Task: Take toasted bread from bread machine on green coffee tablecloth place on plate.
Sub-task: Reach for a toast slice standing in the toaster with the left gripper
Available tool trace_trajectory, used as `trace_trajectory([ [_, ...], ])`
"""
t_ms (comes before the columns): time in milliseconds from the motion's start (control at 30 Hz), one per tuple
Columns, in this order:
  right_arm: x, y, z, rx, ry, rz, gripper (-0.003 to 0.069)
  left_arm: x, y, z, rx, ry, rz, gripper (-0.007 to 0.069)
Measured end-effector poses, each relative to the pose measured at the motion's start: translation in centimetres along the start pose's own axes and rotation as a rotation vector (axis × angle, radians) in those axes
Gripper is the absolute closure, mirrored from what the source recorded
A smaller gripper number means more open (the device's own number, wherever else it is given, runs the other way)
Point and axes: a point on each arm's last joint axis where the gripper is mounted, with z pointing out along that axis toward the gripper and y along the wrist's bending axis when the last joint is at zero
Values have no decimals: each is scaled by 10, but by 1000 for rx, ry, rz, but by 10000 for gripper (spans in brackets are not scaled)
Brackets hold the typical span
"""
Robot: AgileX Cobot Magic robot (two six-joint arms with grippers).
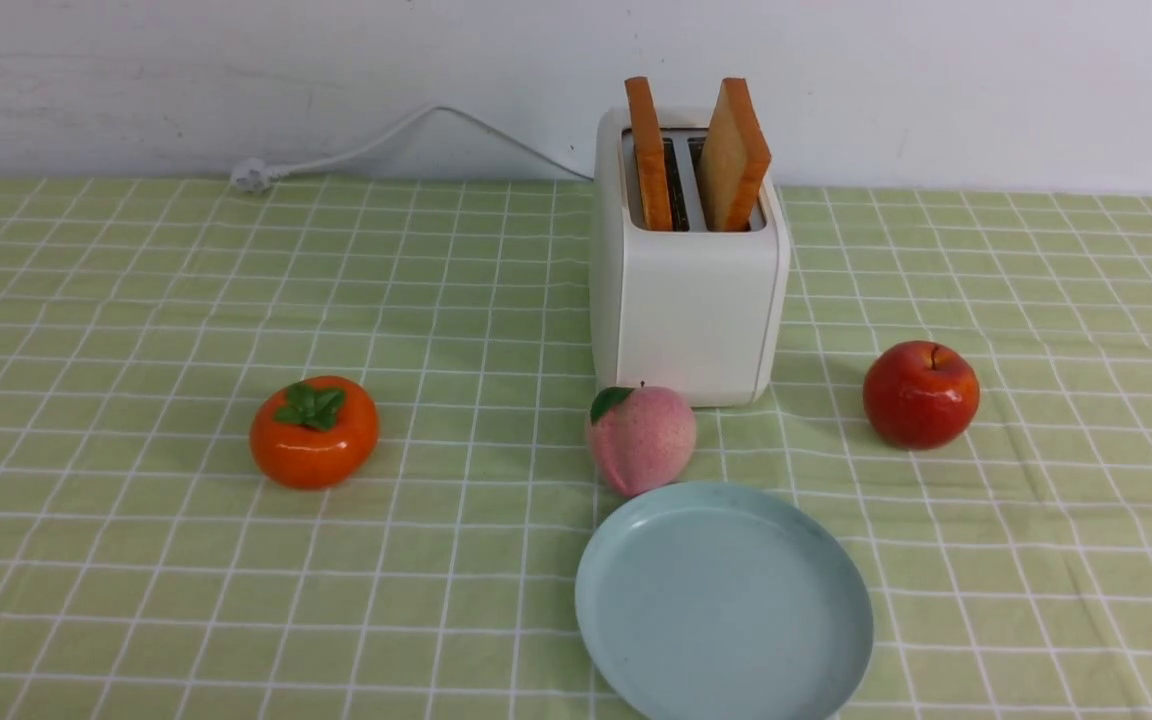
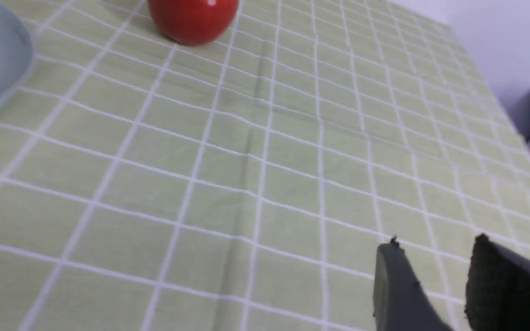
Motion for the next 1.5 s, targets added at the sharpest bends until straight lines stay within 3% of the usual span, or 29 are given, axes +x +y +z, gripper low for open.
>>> trace_trajectory([
  [100, -4, 0, 0, 2, -59, 17, 419, -1, -14, -1, 32, 53, 91, 494],
  [233, -19, 3, -2, -52, -217, 206, 419, -11, -41, -6, 106, 71, 245, 638],
  [400, -32, 6, -6, -134, -360, 405, 419, -14, -56, 1, 96, 152, 380, 638],
  [633, -42, 7, -10, -200, -460, 492, 419, -14, -58, 18, 27, 229, 453, 638],
  [867, -45, 8, -12, -228, -498, 526, 421, -19, -72, 31, 27, 266, 498, 638],
  [967, -46, 7, -13, -253, -492, 635, 448, -20, -75, 33, 35, 272, 507, 638],
  [1067, -43, 7, -11, -257, -462, 711, 517, -20, -76, 34, 44, 275, 528, 638],
  [1200, -44, 3, -6, -218, -339, 769, 666, -19, -78, 34, 73, 280, 573, 638],
  [1500, -74, -11, 19, -121, -4, 823, 665, -14, -82, 32, 151, 308, 674, 638],
])
